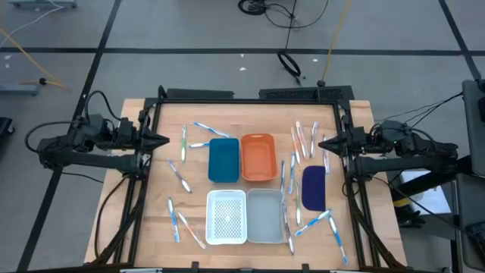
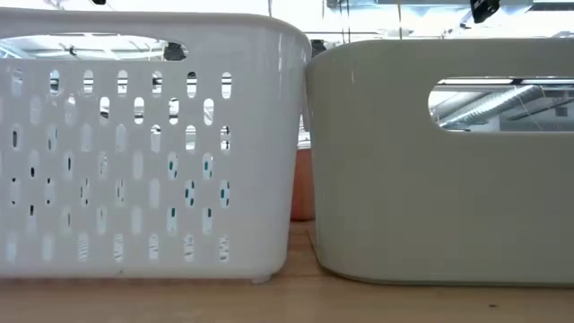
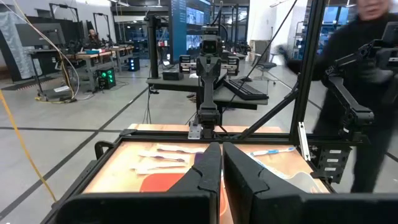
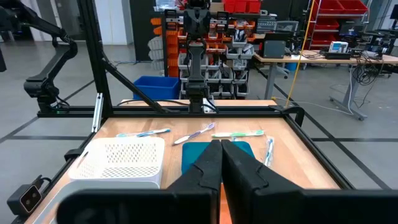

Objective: Pick & Place Toothbrushes

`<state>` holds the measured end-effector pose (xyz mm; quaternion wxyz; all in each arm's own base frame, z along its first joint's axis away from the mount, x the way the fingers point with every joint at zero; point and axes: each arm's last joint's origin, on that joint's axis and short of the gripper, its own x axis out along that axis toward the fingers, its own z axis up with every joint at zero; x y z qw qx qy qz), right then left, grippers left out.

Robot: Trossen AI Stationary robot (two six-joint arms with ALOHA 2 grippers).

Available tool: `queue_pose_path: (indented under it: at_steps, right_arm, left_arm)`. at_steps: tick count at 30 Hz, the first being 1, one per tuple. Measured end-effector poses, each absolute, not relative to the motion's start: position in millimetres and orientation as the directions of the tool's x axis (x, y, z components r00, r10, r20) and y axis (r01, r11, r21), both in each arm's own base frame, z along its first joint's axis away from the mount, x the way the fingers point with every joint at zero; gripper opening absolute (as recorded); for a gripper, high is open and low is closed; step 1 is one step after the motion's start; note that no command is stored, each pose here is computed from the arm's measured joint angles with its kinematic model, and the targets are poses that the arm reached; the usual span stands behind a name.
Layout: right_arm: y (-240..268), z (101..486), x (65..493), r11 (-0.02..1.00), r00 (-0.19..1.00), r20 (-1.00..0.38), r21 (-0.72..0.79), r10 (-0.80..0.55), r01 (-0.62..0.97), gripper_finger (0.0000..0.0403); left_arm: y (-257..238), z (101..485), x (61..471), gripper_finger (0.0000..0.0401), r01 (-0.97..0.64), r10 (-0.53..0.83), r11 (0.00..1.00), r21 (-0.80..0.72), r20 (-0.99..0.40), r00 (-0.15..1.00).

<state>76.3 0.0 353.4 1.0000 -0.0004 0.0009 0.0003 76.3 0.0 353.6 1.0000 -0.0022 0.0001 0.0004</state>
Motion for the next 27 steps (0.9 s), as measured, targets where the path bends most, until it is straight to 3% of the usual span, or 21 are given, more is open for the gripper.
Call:
queue_pose_path:
  at_steps: [27]
  right_arm:
    - [-0.1, 357.1, 77.3, 0.999, 0.999, 0.035, -0.032, -0.002, 0.003, 0.0004]
  left_arm:
    - [0.0, 353.5, 76.3, 0.0019, -0.001, 0.001, 1.000, -0.004, 0.000, 1.000]
